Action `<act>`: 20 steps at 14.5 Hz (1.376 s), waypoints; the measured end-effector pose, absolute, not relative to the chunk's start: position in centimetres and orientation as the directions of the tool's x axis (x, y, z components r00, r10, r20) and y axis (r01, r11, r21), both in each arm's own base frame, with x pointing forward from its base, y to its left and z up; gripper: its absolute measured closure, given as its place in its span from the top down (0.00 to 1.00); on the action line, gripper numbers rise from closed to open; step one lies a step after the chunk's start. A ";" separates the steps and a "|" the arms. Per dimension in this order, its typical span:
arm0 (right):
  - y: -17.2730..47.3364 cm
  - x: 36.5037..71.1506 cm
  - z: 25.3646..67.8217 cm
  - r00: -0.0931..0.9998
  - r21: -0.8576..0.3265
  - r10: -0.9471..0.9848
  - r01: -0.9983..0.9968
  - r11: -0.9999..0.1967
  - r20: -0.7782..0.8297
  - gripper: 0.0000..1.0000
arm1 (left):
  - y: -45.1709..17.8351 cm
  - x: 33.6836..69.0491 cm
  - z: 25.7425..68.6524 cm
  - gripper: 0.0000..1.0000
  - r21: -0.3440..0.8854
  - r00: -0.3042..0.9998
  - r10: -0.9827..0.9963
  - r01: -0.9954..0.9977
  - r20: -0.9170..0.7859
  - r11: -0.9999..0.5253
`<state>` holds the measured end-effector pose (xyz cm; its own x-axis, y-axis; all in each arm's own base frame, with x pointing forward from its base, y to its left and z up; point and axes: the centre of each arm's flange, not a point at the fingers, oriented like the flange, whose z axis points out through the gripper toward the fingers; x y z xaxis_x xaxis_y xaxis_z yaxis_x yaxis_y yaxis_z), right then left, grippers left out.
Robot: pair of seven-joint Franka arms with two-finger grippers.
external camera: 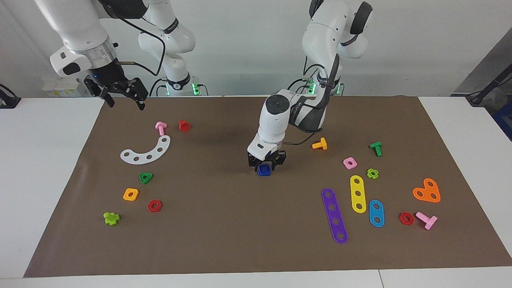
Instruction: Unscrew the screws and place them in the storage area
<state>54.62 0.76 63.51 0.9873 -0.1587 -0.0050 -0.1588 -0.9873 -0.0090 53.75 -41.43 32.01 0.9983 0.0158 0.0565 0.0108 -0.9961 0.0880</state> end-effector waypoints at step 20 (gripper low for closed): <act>0.6 54.6 63.5 0.987 -0.009 -0.160 -0.160 -0.987 -0.006 1.00 | -41.3 53.2 30.9 0.47 0.085 0.998 -0.002 -0.007 0.057 -0.996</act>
<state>54.62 0.59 63.47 0.9870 -0.1604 -0.0055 -0.1605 -0.9870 -0.0089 53.16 -41.30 30.90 0.9984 -0.0018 0.0573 -0.0066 -0.9964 0.0851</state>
